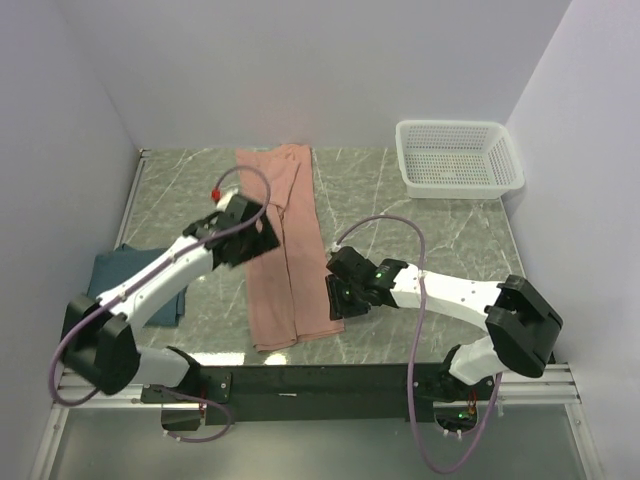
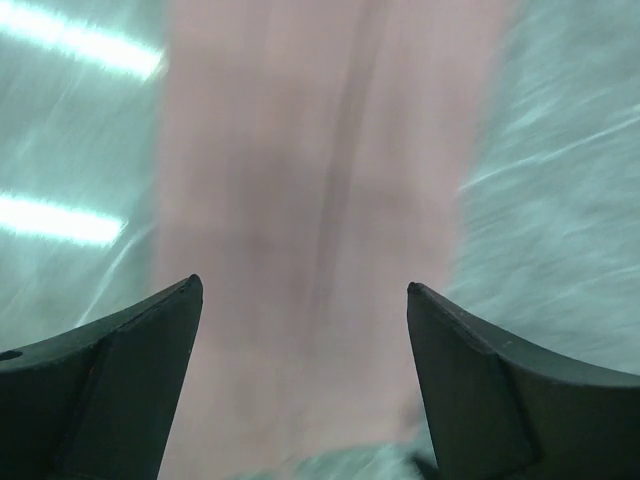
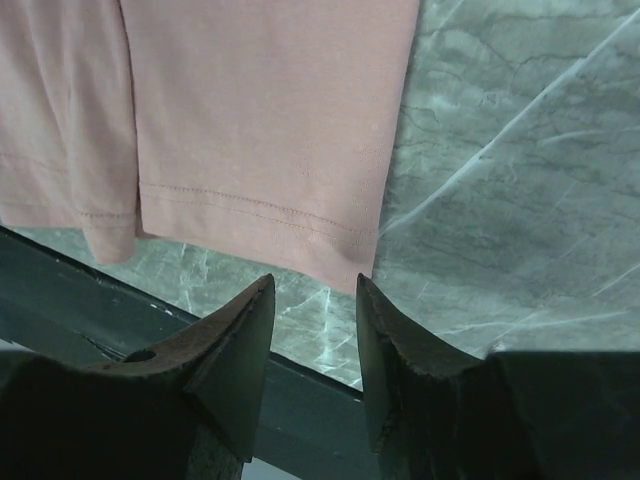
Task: Fold and stack the t-shirts
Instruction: Fold the tshirt
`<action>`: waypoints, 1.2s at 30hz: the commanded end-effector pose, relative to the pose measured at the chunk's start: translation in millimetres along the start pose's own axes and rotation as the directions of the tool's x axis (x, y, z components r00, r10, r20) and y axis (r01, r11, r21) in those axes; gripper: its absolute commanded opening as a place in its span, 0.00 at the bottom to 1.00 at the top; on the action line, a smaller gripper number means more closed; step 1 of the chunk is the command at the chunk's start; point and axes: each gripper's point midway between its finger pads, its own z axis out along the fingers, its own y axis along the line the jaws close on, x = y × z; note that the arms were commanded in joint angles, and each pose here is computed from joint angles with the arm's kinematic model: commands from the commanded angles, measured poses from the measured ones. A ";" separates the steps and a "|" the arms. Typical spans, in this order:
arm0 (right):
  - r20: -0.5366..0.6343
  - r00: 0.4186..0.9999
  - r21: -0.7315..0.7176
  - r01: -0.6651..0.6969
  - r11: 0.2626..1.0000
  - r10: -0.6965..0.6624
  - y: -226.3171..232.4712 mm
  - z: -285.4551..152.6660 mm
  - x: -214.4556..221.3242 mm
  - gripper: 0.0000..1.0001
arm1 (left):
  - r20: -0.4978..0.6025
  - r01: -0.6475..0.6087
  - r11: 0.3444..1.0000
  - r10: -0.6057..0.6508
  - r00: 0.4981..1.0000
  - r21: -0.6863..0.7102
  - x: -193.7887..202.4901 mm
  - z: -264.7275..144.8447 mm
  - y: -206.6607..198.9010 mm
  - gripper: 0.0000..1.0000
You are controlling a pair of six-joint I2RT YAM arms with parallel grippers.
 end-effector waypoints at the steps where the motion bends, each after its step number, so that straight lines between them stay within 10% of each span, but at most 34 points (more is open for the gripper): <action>1: -0.003 0.999 0.008 -0.041 0.999 0.041 0.6 3.1 1.2 0.45 | -0.127 0.026 0.988 -0.046 0.991 -0.152 61.3 -9.1 58.2 0.88; 9: -0.062 0.997 0.033 -0.051 0.998 0.053 -2.5 13.7 11.7 0.44 | -0.293 0.019 0.978 -0.082 0.953 -0.210 144.1 -22.8 110.7 0.86; 36: -0.080 0.992 0.122 -0.085 0.989 0.096 -21.1 30.5 18.7 0.39 | -0.495 -0.113 0.957 -0.036 0.868 -0.267 220.9 -34.3 137.8 0.70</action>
